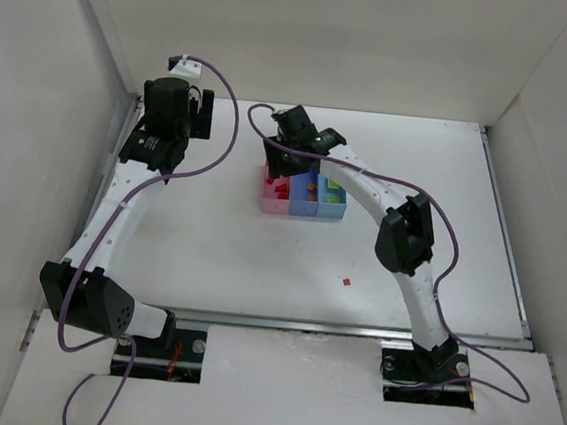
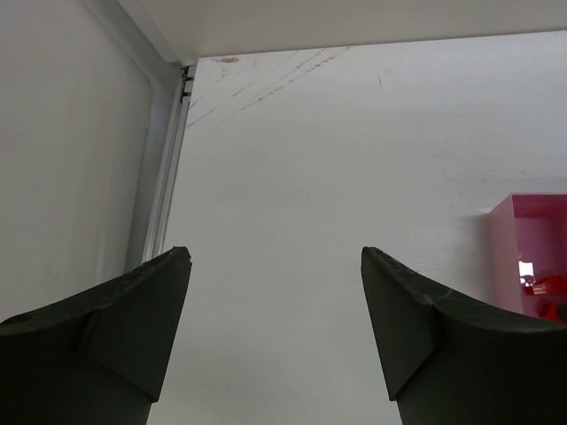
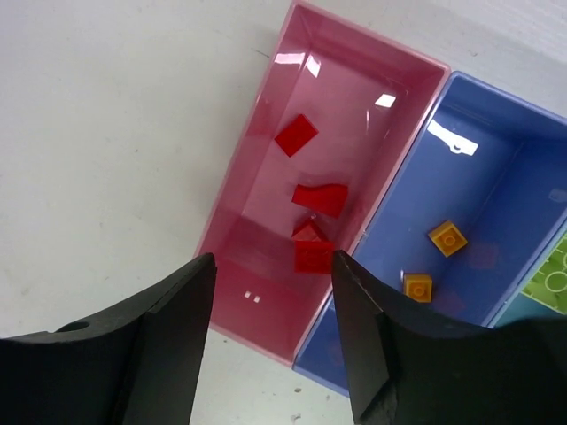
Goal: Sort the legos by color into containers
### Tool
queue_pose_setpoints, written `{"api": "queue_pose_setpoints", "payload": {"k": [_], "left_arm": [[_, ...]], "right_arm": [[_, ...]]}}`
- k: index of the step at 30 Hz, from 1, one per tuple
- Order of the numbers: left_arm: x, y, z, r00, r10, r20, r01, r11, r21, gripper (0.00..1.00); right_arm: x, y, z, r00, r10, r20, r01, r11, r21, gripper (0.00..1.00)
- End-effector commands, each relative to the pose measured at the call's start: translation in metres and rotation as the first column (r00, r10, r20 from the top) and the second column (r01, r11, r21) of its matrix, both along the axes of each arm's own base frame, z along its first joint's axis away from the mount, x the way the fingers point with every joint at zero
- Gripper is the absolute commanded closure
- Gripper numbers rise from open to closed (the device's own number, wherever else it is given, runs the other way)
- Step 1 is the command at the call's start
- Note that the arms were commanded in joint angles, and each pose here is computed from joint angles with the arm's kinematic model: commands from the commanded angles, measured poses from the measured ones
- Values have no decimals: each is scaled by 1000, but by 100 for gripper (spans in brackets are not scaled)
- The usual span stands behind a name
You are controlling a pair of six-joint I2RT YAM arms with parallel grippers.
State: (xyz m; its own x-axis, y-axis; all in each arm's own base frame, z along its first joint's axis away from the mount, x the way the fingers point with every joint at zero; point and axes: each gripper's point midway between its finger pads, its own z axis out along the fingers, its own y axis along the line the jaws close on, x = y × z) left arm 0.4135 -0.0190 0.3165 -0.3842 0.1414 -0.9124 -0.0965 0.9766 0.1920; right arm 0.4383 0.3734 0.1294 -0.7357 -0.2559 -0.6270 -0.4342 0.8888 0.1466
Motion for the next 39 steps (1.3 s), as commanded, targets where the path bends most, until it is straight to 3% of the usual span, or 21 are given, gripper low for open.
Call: {"api": "queue_pose_setpoints", "payload": {"k": [1,3,6,9,12,13,15,18,19,20,23,31,39], "left_arm": [[-5,-3,23,997,-7,79,10,999,-38,24],[-6,-2,21,998,-8,70,10,999,-37,24],[-6,-4,21,997,-16,69,19,999,-40,24],[-5,-6,20,997,-26,68,29,999,-43,24],[-5,-6,20,997,-26,68,29,999,-43,24],[-5,-6,20,997,-26,68,29,999,-43,24],[-5,-6,20,997,-26,68,29,999,-43,24],[-5,-6,20,997,-26,68,29,999,-43,24],[-5,-6,20,997,-26,68,29,999,-43,24],[-5,-8,20,997,-34,68,38,998,-46,24],[-5,-9,20,997,-39,69,43,997,-57,24],[-5,-10,20,997,-40,69,44,997,-57,24],[-3,-10,16,997,-40,60,43,998,-56,24]], "right_arm": [[6,4,81,989,3,151,-20,994,109,39],[4,7,97,984,12,177,-38,989,144,33],[3,8,97,985,18,173,-45,988,149,33],[2,2,72,992,19,125,-30,996,86,33],[-1,0,54,995,30,91,-34,998,51,43],[-1,0,54,995,30,91,-34,998,50,51],[-5,5,54,995,40,91,-45,998,50,54],[-8,8,60,993,57,103,-62,997,51,43],[-6,8,61,992,49,115,-55,997,50,36],[-5,6,61,992,43,119,-49,998,46,22],[-1,2,50,994,24,108,-25,1000,8,0],[-11,3,26,998,54,31,-54,998,-16,2],[-40,-23,144,974,13,226,-42,992,123,4]]}}
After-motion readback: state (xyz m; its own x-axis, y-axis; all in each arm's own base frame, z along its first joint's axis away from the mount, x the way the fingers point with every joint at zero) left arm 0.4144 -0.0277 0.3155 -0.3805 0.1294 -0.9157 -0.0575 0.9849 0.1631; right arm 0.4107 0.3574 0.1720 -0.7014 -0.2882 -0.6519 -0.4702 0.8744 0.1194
